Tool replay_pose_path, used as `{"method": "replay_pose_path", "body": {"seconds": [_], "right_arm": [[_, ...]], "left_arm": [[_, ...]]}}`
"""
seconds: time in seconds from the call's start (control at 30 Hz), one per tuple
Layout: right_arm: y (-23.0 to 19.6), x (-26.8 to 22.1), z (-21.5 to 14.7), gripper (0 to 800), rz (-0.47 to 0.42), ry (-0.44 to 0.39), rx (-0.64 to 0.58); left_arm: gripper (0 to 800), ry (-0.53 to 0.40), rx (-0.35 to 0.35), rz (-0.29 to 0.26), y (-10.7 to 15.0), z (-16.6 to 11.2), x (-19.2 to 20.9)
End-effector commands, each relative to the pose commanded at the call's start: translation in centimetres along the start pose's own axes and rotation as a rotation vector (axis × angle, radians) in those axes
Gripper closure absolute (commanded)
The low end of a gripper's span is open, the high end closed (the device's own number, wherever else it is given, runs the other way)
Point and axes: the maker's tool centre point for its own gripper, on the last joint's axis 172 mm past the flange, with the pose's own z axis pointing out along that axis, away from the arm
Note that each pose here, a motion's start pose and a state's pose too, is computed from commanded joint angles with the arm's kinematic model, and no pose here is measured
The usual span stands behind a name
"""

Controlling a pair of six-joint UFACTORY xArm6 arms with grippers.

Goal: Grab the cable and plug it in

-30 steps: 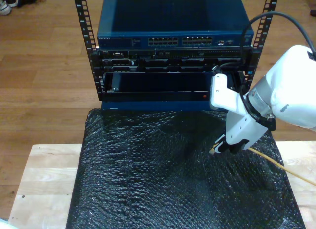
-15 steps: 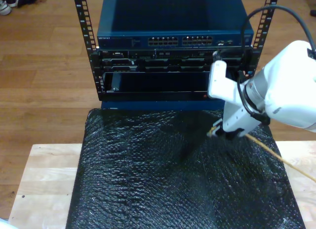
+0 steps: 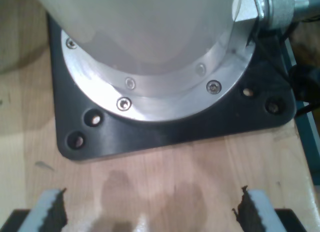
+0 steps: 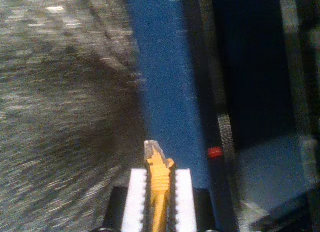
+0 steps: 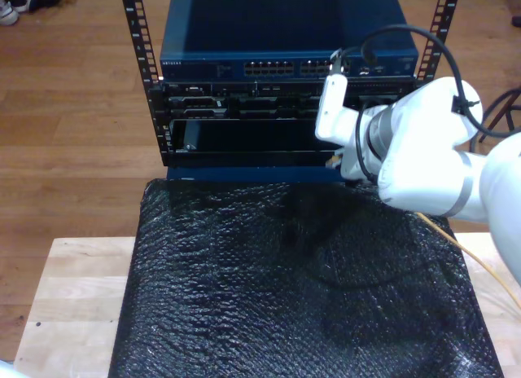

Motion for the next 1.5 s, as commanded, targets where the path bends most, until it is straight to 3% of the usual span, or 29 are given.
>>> {"method": "replay_pose_path", "body": {"seconds": [0.23,0.53,0.7,0.8,1.3,1.5], "right_arm": [[2.4,4.6,-3.5,800,-0.045,0.072,-0.104],[4.0,5.1,-4.7,800,-0.060,0.083,-0.150],[7.9,4.2,-6.5,800,-0.181,0.060,-0.304],[6.6,4.1,-6.2,800,-0.248,0.055,-0.324],[5.6,3.5,-6.4,800,-0.277,0.053,-0.356],[5.3,2.8,-8.6,800,-0.304,0.055,-0.433]], "left_arm": [[0,0.000,0.000,0.000,0.0,0.0,0.0],[0,0.002,0.000,0.000,0.0,0.0,0.0],[0,0.000,0.000,0.000,0.0,0.0,0.0],[0,-0.002,0.000,0.000,0.0,0.0,0.0],[0,0.000,0.000,0.000,0.0,0.0,0.0],[0,0.000,0.000,0.000,0.0,0.0,0.0]]}}
